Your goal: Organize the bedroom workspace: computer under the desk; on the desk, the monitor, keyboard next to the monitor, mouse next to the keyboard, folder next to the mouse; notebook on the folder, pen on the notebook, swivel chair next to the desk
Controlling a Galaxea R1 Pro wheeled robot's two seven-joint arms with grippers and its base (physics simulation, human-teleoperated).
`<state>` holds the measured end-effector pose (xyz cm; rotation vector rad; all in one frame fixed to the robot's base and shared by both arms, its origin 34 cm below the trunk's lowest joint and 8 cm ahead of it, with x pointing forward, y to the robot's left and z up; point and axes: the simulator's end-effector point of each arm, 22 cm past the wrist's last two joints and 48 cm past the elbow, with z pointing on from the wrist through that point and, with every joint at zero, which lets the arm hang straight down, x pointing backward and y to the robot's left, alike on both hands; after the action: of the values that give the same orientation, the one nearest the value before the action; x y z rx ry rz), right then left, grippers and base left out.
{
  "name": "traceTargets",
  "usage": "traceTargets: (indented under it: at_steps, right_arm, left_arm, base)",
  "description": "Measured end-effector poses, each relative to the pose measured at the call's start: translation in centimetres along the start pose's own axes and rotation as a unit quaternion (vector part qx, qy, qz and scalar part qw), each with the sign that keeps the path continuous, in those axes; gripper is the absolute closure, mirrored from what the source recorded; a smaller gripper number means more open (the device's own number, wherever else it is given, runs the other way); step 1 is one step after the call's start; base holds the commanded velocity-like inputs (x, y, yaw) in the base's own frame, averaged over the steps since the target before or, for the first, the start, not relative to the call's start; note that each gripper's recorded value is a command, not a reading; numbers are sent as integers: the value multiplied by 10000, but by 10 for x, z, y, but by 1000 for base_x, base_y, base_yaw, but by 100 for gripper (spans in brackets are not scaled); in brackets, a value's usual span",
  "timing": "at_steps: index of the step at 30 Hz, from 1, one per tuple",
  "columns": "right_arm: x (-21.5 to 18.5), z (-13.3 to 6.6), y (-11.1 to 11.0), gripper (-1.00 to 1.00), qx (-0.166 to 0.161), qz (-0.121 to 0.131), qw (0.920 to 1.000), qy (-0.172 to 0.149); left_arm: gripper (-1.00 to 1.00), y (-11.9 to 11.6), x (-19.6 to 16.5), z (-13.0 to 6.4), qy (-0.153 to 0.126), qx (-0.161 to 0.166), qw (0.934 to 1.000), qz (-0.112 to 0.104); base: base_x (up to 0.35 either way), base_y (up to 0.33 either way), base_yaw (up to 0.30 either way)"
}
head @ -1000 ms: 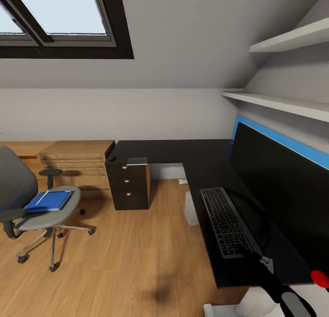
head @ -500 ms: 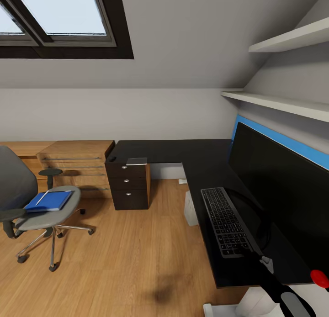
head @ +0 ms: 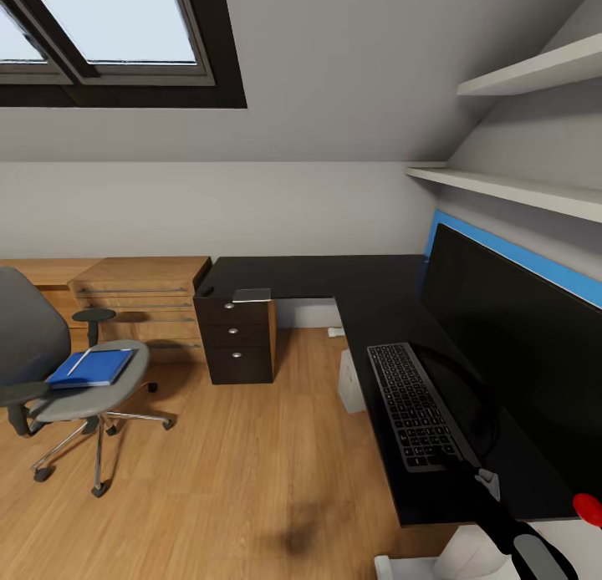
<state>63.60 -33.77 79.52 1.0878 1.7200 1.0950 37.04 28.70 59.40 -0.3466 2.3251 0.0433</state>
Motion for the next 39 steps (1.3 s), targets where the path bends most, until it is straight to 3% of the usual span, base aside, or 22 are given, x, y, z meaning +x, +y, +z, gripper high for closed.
traceTargets:
  at_steps: [39]
  right_arm:
    - [3, 6, -15, 100, 5, -7, 10000, 6]
  left_arm:
    - [-100, -2, 12, 12, 20, -19, 10000, -52]
  base:
    - [0, 0, 0]
